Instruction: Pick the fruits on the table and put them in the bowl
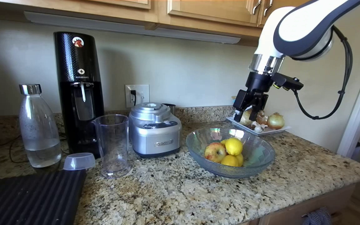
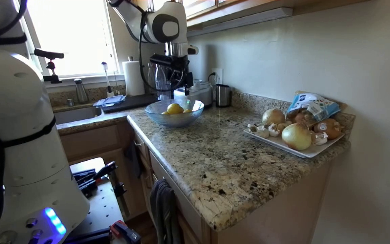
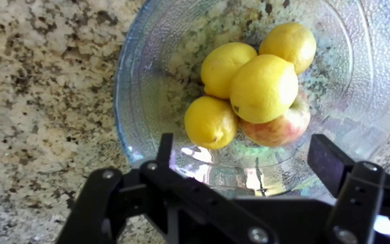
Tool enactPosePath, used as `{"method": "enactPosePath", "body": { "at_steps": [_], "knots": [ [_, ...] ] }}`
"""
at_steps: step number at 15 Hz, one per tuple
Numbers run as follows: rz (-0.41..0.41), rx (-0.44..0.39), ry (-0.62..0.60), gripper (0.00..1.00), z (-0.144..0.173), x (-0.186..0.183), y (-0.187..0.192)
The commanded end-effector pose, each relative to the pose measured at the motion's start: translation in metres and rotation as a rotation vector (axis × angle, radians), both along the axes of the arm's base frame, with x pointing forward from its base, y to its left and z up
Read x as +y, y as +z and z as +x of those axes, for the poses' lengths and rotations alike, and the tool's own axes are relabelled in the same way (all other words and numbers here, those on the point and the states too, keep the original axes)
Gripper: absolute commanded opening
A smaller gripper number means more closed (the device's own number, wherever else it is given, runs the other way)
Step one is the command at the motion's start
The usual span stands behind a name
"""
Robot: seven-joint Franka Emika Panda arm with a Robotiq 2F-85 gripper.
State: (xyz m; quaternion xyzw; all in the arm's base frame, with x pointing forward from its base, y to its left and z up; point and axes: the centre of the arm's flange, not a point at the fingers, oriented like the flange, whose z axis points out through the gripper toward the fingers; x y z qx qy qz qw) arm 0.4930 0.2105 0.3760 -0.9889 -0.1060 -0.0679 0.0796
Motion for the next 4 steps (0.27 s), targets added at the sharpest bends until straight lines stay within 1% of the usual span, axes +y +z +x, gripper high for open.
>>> {"method": "enactPosePath", "body": {
  "at_steps": [1,2,4],
  "knots": [
    [-0.035,-0.01,-0.024,1.0,-0.013,-0.029,0.028],
    [-0.008,-0.01,-0.014,1.0,0.0,-0.012,0.015],
    [-0.007,-0.015,-0.018,1.0,0.001,-0.014,0.018]
  ]
}}
